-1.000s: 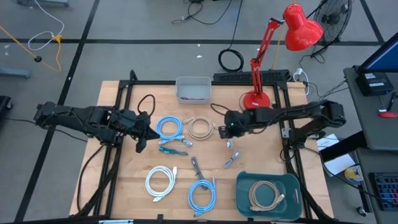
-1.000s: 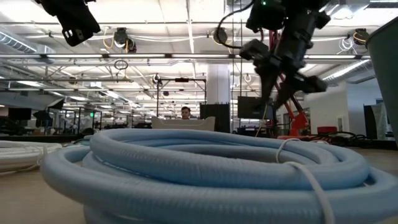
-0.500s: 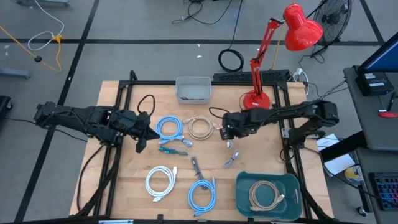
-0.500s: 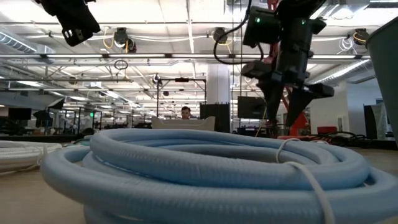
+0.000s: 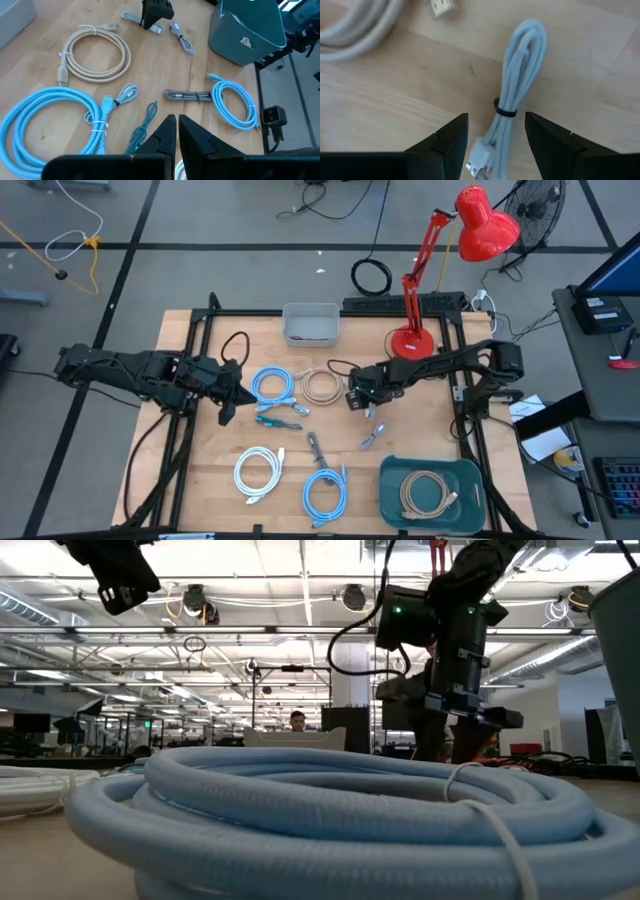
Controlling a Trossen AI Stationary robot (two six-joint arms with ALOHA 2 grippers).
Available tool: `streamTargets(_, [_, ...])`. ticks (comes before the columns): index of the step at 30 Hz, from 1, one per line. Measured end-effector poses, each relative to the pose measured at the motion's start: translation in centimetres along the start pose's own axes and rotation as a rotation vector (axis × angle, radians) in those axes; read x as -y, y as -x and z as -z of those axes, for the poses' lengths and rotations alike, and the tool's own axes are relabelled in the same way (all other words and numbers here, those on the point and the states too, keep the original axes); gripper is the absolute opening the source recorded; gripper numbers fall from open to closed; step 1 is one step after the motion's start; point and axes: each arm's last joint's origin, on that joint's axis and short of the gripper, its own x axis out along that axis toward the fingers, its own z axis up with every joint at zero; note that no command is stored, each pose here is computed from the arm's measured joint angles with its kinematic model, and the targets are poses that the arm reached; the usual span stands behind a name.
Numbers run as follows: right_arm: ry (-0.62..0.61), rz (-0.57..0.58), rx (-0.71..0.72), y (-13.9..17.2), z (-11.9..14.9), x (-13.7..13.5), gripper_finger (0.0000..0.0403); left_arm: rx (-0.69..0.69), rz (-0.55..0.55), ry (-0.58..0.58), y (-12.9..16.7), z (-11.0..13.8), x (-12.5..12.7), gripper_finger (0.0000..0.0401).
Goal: Pick & Place USB Port
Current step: Put the white usb cable into the gray bin
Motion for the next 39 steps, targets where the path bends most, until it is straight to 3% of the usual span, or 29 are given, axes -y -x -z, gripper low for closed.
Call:
streamTargets(5, [0.01, 0.012, -0.005, -0.6, 0.1, -0.1, 0.0168, -0.012, 0.015, -0.001, 0.0, 0.1, 0.1, 0.0021])
streamTargets(18, [0.038, -0.024, 0.012, -0.3, 0.0, -0.4, 0.0061, -0.011, 0.007, -0.015, 0.0, 0.1, 0.1, 0.0021])
streamTargets(26, [0.069, -0.075, 0.016, -0.3, 0.0, -0.8, 0.004, -0.003, -0.01, -0.019, 0.0, 0.1, 0.0, 0.0021])
streamTargets(32, [0.173, -0.232, -0.027, 0.1, -0.1, -2.3, 0.0042, -0.003, -0.01, -0.019, 0.0, 0.1, 0.0, 0.0021])
streamTargets(39, [0.241, -0.494, 0.098, 2.8, -1.1, -6.3, 0.0041, -0.003, -0.01, -0.02, 0.0, 0.1, 0.0, 0.0021])
